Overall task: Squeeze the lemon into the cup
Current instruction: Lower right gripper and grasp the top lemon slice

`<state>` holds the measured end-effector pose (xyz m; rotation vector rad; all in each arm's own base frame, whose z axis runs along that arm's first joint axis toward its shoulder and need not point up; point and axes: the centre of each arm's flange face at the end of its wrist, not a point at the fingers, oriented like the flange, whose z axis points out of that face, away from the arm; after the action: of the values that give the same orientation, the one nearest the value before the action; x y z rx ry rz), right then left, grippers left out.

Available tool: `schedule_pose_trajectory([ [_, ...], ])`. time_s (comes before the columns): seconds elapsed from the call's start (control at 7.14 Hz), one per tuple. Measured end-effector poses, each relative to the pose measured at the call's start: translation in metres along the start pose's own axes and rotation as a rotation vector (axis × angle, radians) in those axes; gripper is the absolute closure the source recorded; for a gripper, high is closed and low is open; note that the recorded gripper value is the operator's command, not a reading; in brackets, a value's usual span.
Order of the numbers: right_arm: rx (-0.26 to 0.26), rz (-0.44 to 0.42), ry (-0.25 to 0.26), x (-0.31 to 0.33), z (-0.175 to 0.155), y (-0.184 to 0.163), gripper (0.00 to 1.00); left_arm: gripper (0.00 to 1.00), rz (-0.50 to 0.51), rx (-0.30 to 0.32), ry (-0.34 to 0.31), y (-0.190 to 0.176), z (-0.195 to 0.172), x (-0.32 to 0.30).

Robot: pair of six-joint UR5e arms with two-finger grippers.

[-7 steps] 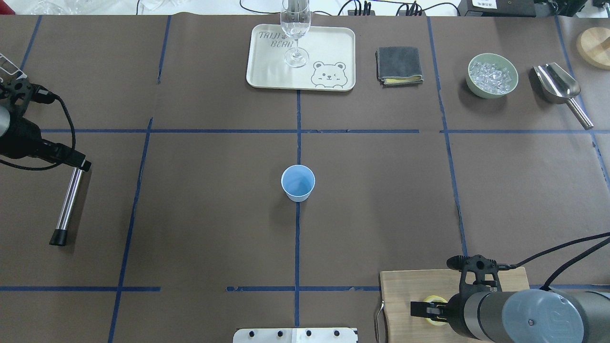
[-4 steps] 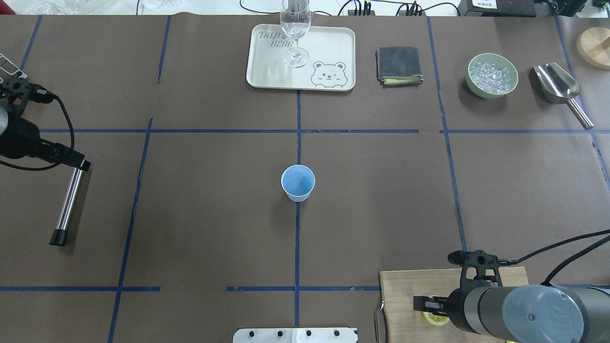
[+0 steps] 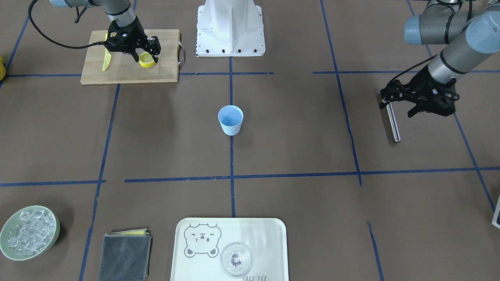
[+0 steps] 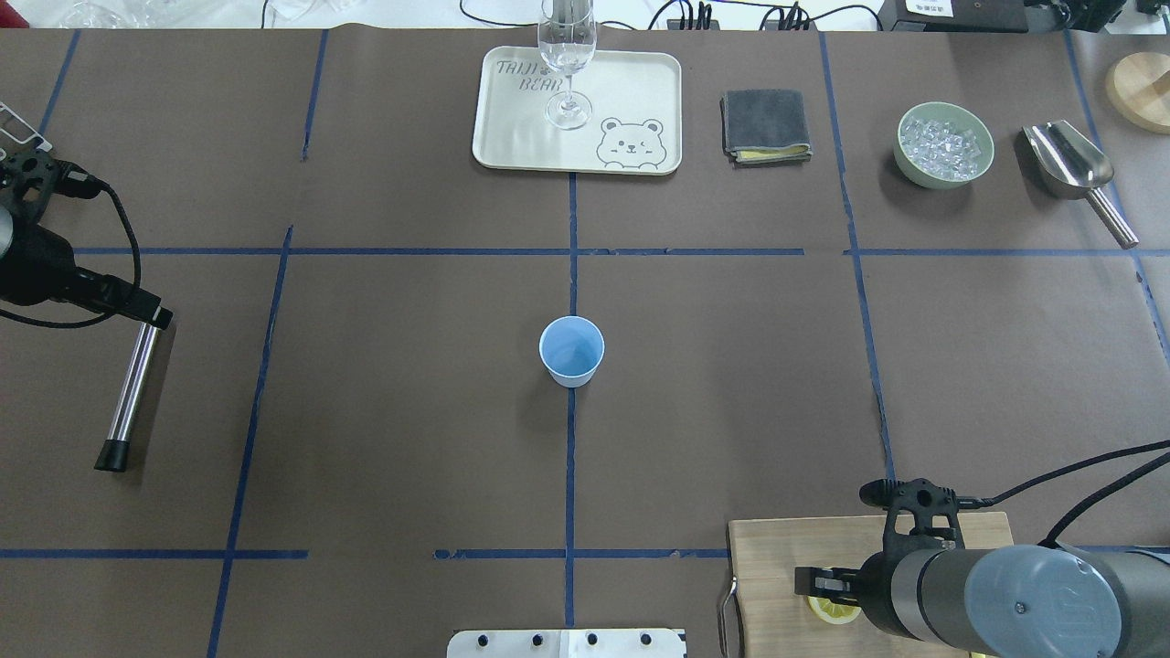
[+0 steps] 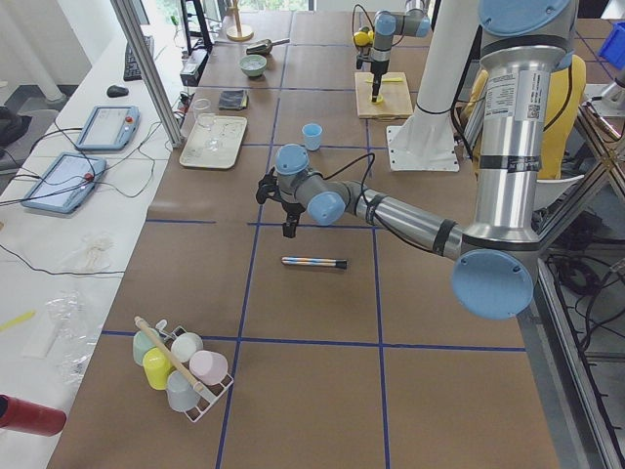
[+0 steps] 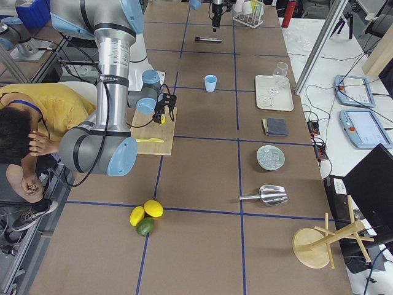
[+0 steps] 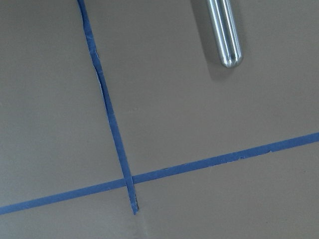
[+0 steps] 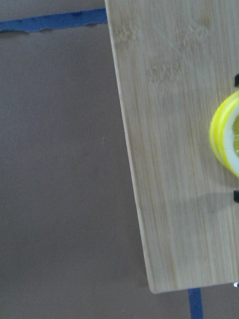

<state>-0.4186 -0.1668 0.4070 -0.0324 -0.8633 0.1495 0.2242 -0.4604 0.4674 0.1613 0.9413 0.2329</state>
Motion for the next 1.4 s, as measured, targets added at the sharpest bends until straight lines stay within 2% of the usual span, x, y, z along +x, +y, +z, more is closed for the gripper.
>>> schedule_pose_trajectory([
  [0.14, -0.001, -0.001, 0.002, 0.000, 0.000, 0.001, 0.25, 0.01, 0.000, 0.000, 0.000, 0.000, 0.000, 0.000],
  [0.28, -0.003, -0.003, 0.003, 0.000, 0.001, 0.002, 0.38, 0.01, 0.000, 0.000, 0.000, 0.000, 0.000, 0.000],
  [0.7, -0.005, -0.004, 0.003, 0.000, 0.002, 0.003, 0.52, 0.01, 0.001, 0.003, 0.002, 0.001, -0.003, 0.001],
  [1.4, 0.011, 0.013, -0.018, -0.002, -0.012, -0.008, 0.51, 0.01, 0.006, 0.010, 0.007, 0.002, -0.007, 0.005],
])
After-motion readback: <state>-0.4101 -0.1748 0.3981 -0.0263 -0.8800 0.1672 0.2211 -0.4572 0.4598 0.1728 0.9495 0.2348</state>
